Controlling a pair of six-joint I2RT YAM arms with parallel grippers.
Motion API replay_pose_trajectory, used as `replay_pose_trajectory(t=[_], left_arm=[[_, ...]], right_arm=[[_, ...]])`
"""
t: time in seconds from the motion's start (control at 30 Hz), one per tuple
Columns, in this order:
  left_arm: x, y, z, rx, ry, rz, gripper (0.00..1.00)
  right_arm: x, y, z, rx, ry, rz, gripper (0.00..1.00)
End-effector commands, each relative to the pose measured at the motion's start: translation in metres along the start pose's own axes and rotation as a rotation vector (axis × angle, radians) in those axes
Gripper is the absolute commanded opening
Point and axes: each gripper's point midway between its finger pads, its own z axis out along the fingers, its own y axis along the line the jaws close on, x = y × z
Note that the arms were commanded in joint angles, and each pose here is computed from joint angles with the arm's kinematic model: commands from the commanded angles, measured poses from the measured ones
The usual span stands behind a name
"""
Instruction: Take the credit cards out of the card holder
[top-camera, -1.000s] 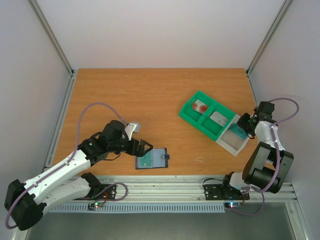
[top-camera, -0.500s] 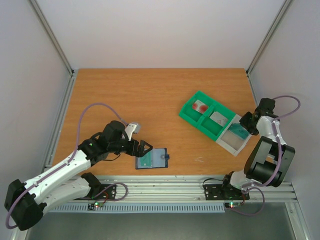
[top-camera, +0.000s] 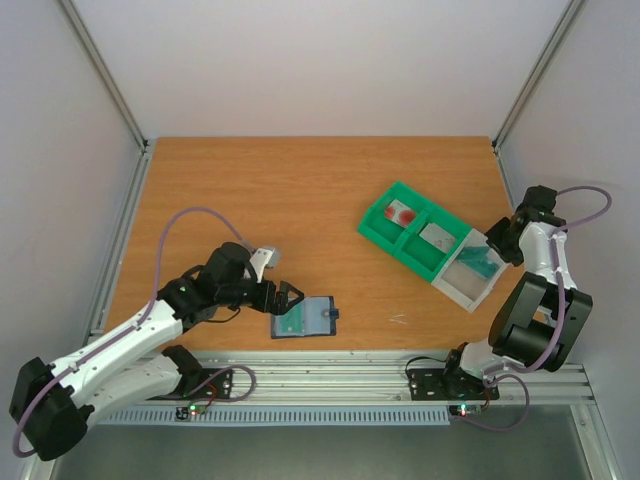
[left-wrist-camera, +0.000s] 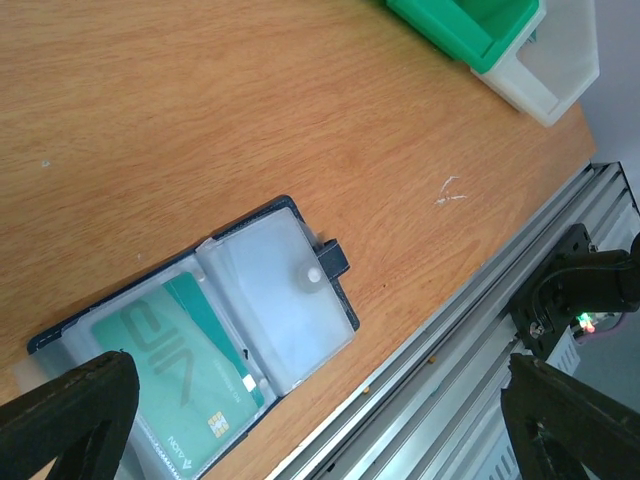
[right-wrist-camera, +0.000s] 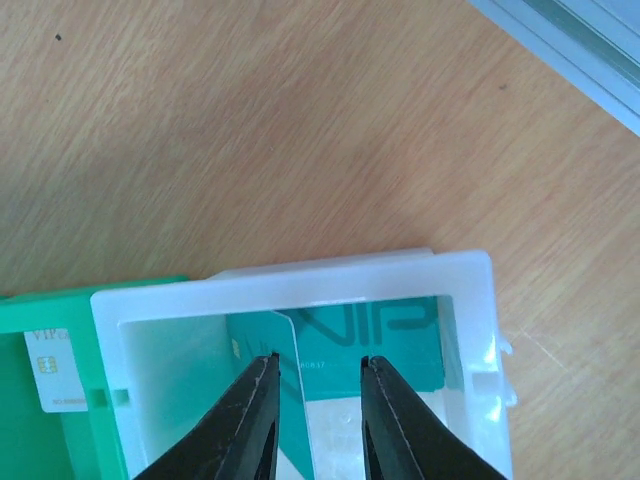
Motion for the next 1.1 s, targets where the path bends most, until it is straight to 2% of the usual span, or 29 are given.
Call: replay_pose_trajectory(t=[0.0,0.07,0.23,0.4,0.53,0.87,1.07], left_arm=[[-0.003,0.002,0.003,0.004,-0.020,0.019,0.99],[0.000,0.005,0.004,-0.001,-0.005,0.015,0.99],[0.004,0.012,0.010,-0.010,0.029,-0.035,0.99],[0.008,0.014,0.017,-0.018,0.079,-0.050,0.99],[0.008,0.025,0.017,-0.076,0.069,-0.049,0.99],[0.013,0.027,0.017,-0.080,0.095,-0.055,0.97],[0.013,0.031,0.018,-0.101,0.083,-0.116,0.92]], right_arm=[[-0.002,0.002,-0.026,0.009,-0.017,0.064,0.24],[0.002,0.008,-0.032,-0.008,-0.011,0.067,0.21],[0.020,0.029,-0.038,-0.103,0.027,0.056,0.02],[0.034,0.032,-0.027,-0.111,0.060,0.064,0.01],[0.039,0.028,-0.013,-0.094,0.082,0.072,0.01],[0.043,0.006,0.026,0.028,0.102,0.040,0.01],[0.039,0.001,0.029,0.058,0.085,0.038,0.01]])
